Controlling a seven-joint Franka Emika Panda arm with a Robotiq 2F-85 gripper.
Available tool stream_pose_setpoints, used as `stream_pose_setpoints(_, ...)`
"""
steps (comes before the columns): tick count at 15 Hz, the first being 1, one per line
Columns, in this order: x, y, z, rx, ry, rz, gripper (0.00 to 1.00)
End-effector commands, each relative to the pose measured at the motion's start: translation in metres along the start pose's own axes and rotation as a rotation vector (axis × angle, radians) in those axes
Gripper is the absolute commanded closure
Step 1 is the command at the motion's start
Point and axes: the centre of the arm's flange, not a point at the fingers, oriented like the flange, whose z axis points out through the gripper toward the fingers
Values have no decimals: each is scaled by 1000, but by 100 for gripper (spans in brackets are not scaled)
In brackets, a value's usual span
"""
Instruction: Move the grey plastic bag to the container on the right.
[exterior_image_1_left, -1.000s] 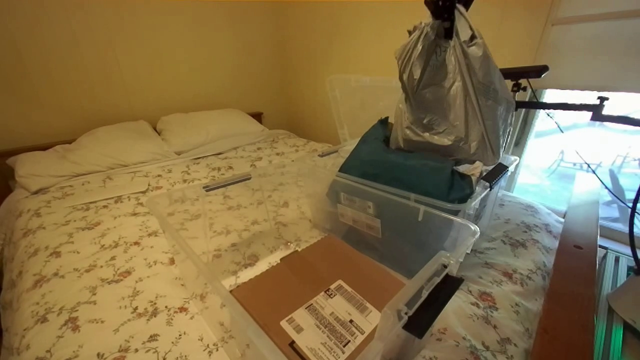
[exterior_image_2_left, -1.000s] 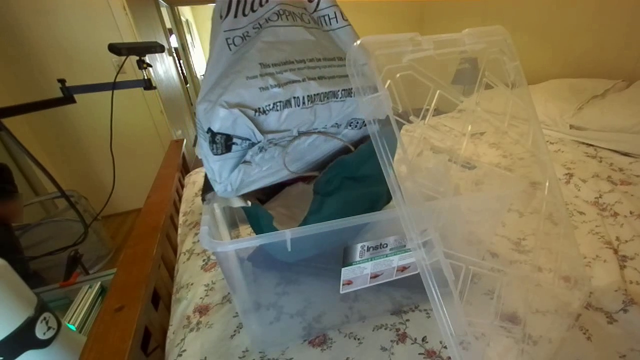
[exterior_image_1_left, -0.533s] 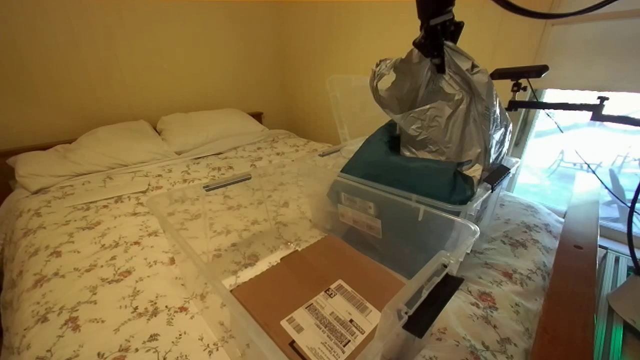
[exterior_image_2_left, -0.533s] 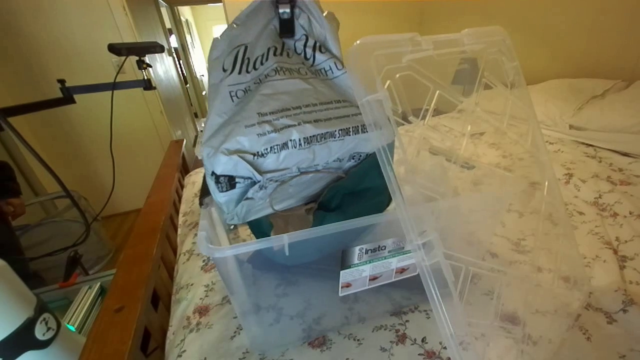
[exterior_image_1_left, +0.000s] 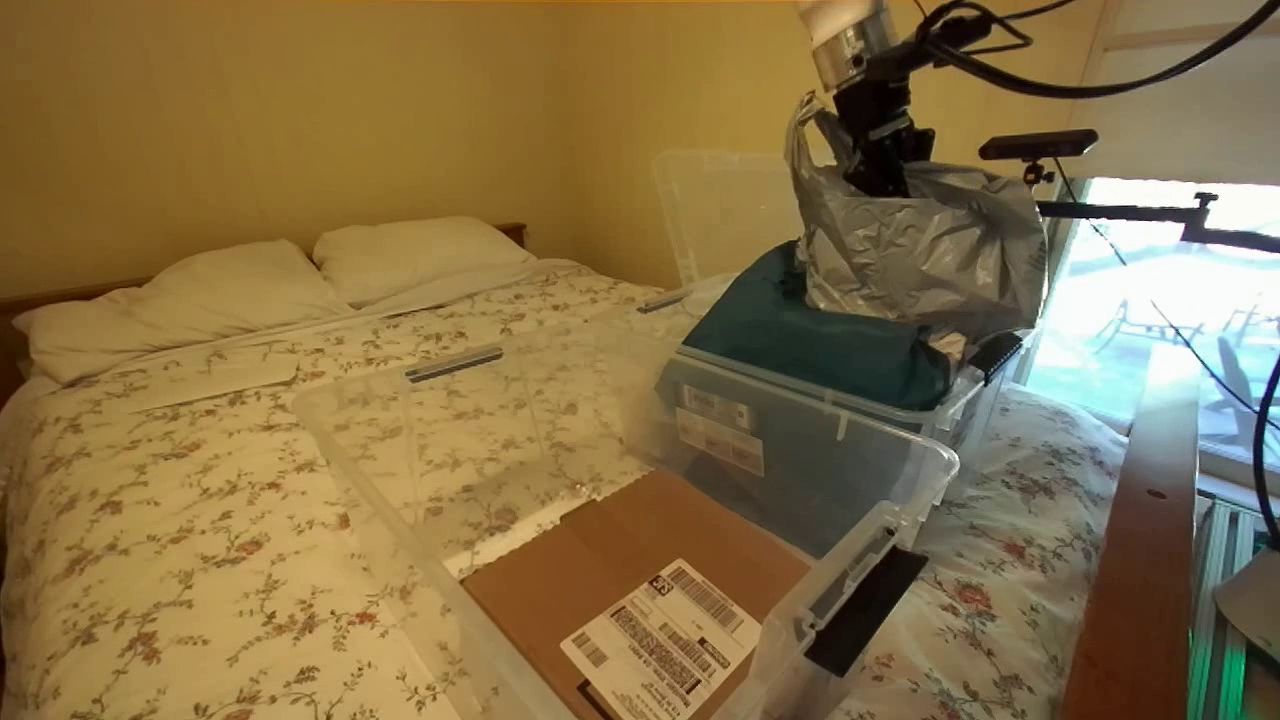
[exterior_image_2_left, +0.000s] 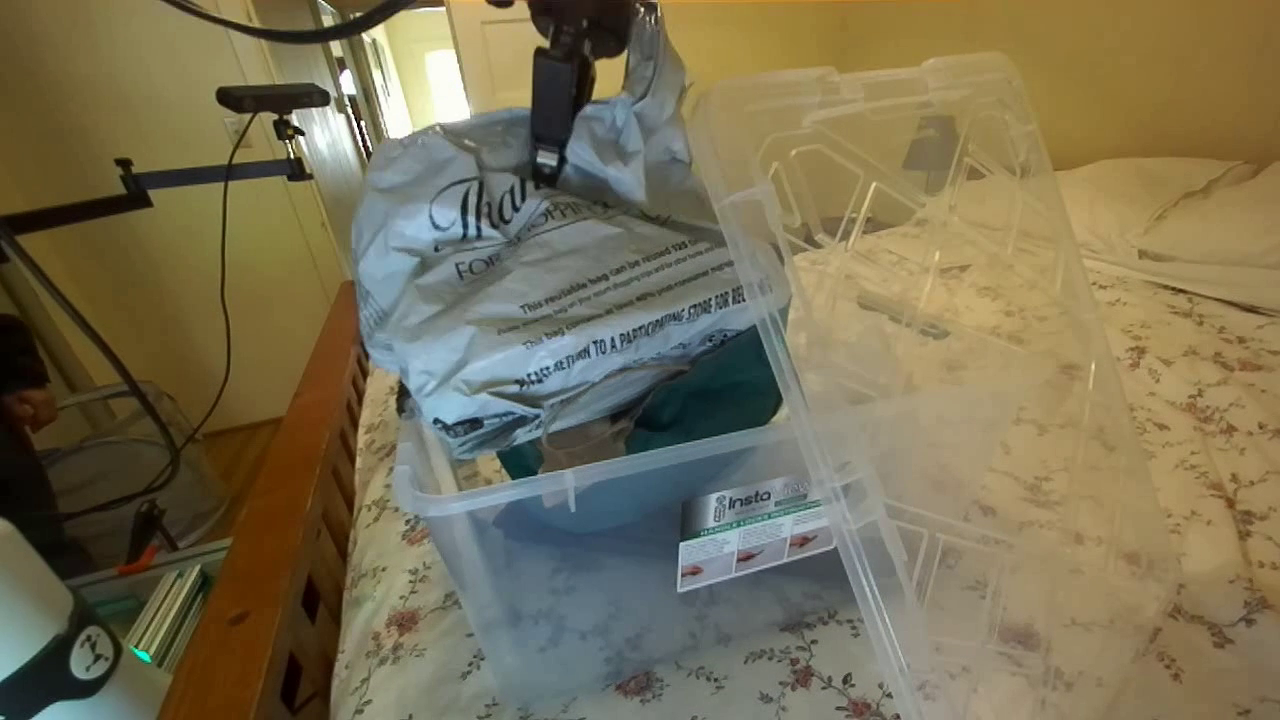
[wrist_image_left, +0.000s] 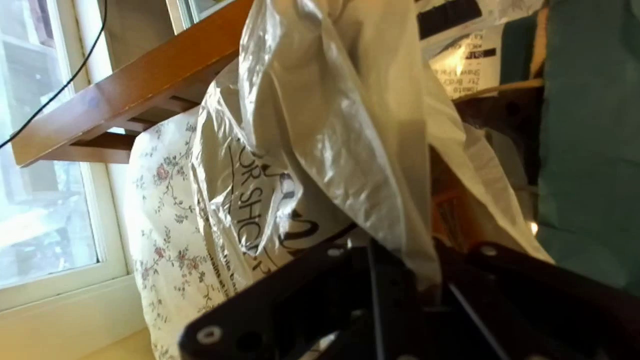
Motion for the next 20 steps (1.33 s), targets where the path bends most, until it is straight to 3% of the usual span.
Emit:
stream_pose_setpoints(1, -7, -6, 58, -20, -131, -48, 100)
stream_pose_setpoints(4, 4, -14, 74, -34, -179, -30, 100)
stream_pose_setpoints(5, 6, -13, 70, -24, -179, -18, 74)
stream_pose_setpoints(7, 0, -1, 50, 7, -141, 21, 66)
stream_pose_setpoints(12, -61, 56, -37, 191, 15, 134, 31)
stream_pose_setpoints(16, -129, 107, -113, 306, 176, 257, 5)
stream_pose_setpoints(17, -147, 119, -132, 342, 207, 288, 0)
stream_pose_setpoints(20, -200, 149, -177, 449, 282, 400, 0)
